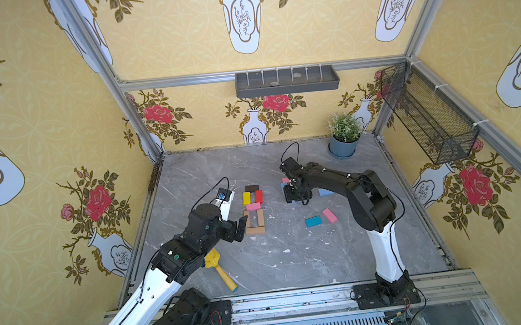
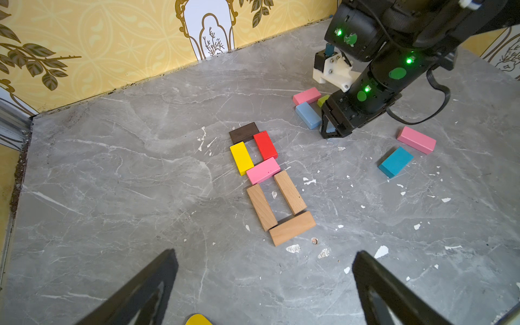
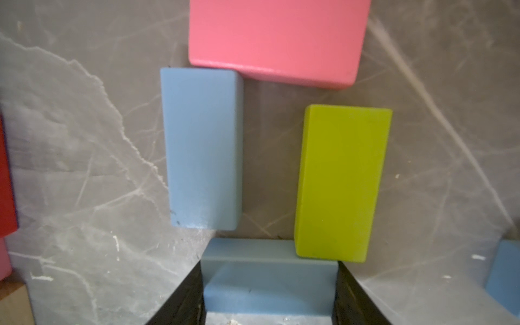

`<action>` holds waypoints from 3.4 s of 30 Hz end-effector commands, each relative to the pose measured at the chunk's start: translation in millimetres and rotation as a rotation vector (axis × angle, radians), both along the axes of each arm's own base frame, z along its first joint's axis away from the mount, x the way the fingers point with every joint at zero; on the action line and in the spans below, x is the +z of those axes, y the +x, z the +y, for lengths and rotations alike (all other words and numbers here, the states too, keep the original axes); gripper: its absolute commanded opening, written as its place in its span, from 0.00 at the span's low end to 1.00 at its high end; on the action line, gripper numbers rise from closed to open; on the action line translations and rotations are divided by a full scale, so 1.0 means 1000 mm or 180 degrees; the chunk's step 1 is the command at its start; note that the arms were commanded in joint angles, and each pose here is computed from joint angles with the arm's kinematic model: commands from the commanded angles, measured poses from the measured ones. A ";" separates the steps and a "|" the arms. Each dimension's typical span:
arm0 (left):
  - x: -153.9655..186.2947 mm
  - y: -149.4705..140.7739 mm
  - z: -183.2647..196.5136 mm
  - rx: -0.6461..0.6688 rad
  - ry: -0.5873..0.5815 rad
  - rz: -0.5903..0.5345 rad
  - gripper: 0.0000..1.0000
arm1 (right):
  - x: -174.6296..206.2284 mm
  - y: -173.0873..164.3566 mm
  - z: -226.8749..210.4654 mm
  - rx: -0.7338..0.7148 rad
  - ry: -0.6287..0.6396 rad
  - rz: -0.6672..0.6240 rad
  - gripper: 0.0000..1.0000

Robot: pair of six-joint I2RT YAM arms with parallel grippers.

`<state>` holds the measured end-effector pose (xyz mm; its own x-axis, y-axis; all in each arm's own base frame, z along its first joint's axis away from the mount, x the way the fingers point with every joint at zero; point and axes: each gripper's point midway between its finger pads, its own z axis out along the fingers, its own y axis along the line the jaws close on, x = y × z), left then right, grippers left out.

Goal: Assemble the number 8 with building blocks
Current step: Assemble the building block at the center of the board, then pick up the building block from the center of the board.

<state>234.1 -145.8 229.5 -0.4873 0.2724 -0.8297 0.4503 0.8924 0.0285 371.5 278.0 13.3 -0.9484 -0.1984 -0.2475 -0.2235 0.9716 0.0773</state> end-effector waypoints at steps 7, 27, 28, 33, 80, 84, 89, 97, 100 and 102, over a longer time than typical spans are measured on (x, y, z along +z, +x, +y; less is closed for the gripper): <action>-0.003 -0.001 0.001 0.0001 0.0028 0.0034 1.00 | -0.017 -0.008 0.002 0.0015 0.0025 0.0173 0.55; -0.004 -0.001 0.001 -0.0001 0.0035 0.0039 1.00 | -0.019 -0.005 0.002 -0.0008 0.0021 0.0184 0.61; -0.004 -0.001 0.001 0.0000 0.0035 0.0039 1.00 | -0.019 -0.006 0.002 -0.0004 0.0023 0.0190 0.62; -0.004 -0.001 0.001 -0.0003 0.0036 0.0042 1.00 | -0.014 -0.007 0.002 -0.0007 0.0047 0.0179 0.73; -0.004 -0.001 0.000 -0.0012 0.0029 0.0043 1.00 | 0.026 0.024 -0.146 -0.0536 0.0090 -0.0143 0.97; -0.003 -0.001 0.000 -0.0012 0.0029 0.0043 1.00 | 0.019 0.030 -0.144 -0.0493 0.0062 -0.0131 0.98; -0.004 -0.001 0.000 -0.0010 0.0031 0.0044 1.00 | 0.013 0.035 -0.142 -0.0438 0.0025 -0.0113 0.97; -0.003 -0.001 0.001 -0.0008 0.0026 0.0035 1.00 | 0.004 0.033 -0.145 -0.0317 -0.0187 -0.0096 0.86; -0.003 -0.001 0.000 -0.0009 0.0026 0.0035 1.00 | 0.002 0.032 -0.144 -0.0260 -0.0279 -0.0110 0.82; -0.003 -0.001 0.001 -0.0004 0.0030 0.0037 1.00 | 0.000 0.032 -0.143 -0.0217 -0.0322 -0.0121 0.79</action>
<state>234.2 -146.4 228.5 -0.4897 0.2742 -0.8277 0.4521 0.8915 0.0279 403.1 138.2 16.1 -0.9558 -0.1234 -0.2669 -0.1329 0.9910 0.0179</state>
